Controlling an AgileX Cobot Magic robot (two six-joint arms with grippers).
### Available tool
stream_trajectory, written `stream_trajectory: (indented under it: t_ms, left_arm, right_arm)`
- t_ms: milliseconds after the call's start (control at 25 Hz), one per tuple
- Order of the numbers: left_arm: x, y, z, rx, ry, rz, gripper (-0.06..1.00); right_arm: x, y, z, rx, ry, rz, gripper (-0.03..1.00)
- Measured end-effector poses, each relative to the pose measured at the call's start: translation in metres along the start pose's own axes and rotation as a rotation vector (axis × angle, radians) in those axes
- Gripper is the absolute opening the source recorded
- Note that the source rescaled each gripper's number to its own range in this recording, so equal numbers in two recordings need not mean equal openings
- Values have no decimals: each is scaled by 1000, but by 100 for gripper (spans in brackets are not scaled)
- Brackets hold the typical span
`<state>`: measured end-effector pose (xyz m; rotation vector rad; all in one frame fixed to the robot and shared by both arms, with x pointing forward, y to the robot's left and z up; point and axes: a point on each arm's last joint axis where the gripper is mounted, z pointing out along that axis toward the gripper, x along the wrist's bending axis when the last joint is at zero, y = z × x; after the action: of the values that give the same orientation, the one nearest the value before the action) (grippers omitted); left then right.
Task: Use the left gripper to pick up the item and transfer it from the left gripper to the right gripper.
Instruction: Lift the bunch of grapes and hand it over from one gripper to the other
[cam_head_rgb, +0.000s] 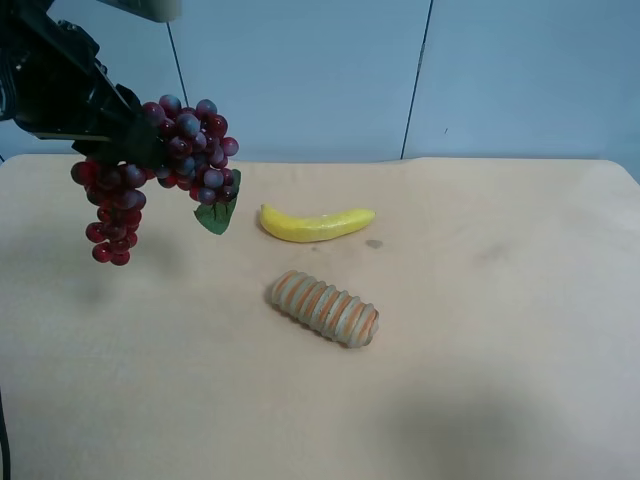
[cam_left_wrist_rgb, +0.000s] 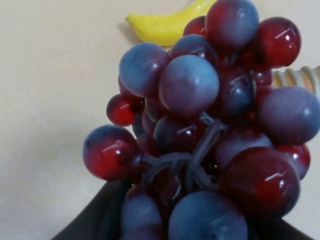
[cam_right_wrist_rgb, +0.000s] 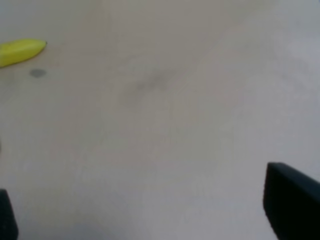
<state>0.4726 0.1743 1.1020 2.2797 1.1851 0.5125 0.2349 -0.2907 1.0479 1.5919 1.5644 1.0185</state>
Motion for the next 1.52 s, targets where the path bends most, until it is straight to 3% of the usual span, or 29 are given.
stream_trajectory:
  t_ms: [320,640,920,1200,1520]
  left_arm:
    - [-18,2,-2,-11,-191,18,2]
    - [-73,0,-10,-25,-361,241,2]
    - [-115,-6,-18,-40,-462,438,2]
    - [-126,-6,-3,-45,-462,579,2]
    - [-118,-1,3,-81,-353,695,2]
  right_arm:
    - [0,0,0,0,0,0,98]
    - [0,0,0,0,0,0,98]
    - [0,0,0,0,0,0,98]
    - [4,1,1,11,48,-17,98]
    - [15,57,38,224,195,-104,98]
